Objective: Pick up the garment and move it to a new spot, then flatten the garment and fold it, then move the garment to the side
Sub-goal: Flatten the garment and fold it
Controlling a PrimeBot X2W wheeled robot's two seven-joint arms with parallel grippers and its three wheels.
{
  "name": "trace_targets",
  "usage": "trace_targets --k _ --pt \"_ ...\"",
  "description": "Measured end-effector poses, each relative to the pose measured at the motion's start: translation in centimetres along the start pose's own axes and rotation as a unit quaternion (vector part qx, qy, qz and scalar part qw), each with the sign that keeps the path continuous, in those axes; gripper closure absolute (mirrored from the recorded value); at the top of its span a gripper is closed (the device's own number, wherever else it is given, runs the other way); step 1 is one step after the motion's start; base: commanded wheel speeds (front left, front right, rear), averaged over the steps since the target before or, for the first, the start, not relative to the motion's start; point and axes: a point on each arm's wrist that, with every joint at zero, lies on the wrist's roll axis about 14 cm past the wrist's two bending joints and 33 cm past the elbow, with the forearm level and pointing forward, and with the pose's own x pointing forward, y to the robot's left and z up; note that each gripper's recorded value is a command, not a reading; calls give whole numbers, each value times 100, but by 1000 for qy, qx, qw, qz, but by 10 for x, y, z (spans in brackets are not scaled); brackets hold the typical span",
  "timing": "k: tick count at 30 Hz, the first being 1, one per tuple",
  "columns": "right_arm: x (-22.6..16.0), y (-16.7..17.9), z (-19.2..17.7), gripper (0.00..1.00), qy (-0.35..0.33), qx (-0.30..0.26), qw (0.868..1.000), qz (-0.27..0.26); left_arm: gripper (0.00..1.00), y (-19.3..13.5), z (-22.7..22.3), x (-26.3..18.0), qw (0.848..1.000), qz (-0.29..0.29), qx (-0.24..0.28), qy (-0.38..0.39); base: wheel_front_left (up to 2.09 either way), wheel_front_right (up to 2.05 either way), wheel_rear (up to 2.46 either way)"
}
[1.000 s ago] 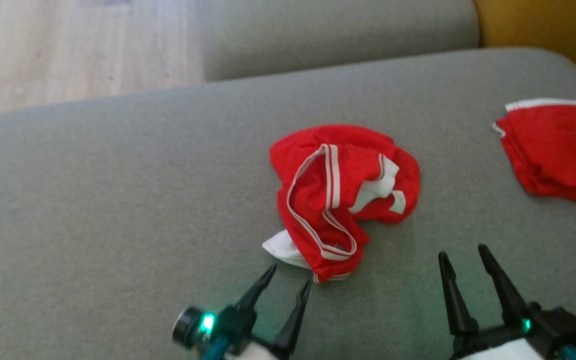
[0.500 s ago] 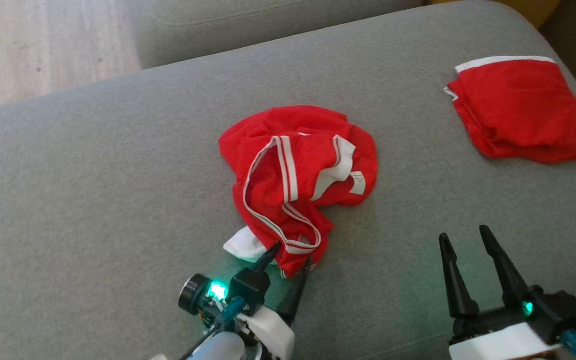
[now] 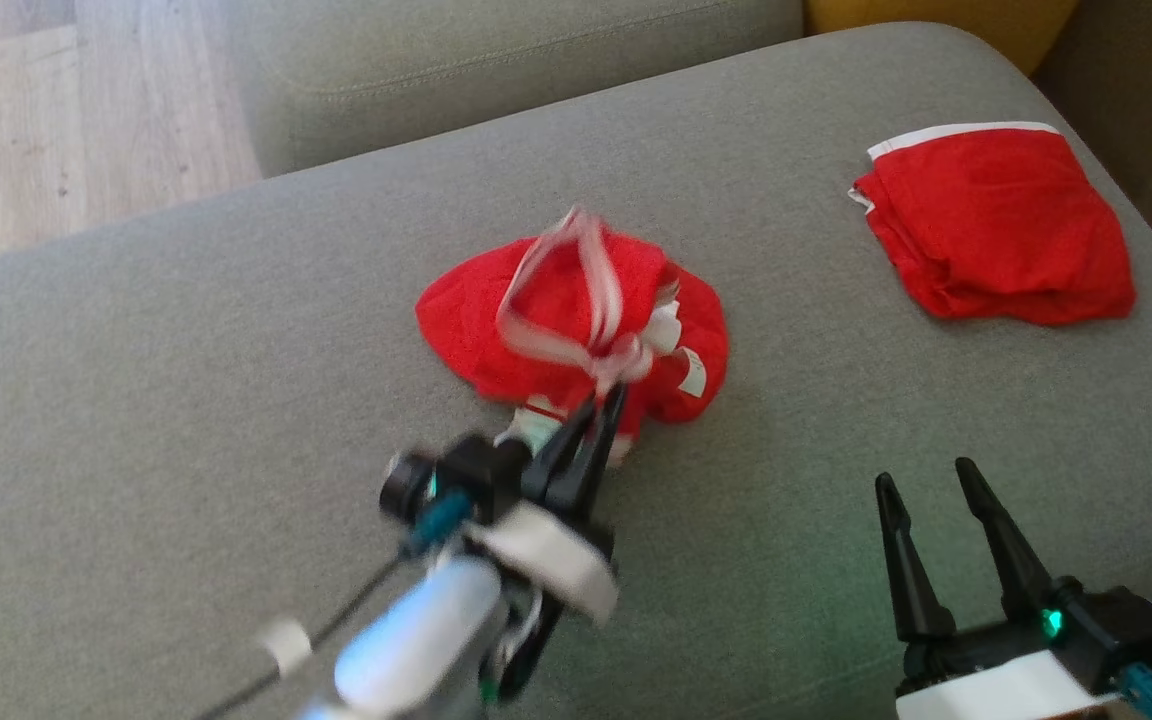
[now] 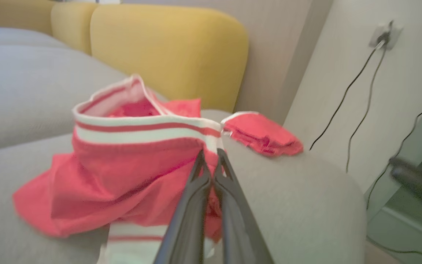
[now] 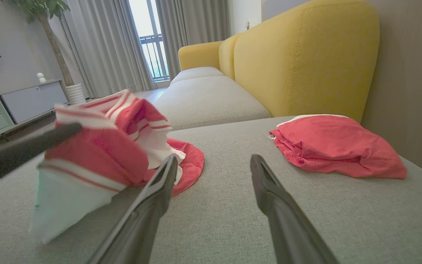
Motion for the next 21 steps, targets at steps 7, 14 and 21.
trace_targets --k 7,14,21 --pt "-6 -2 1 0 -3 7 1000 -9 100 -27 150 45 982 -82 45 -166 0 0 0" --pt "-11 -9 6 0 -14 10 999 -29 100 -51 284 63 947 -121 60 -290 0 0 0" --pt "-15 -13 9 0 -20 18 999 -40 100 -41 325 67 940 -98 40 -324 0 0 0"
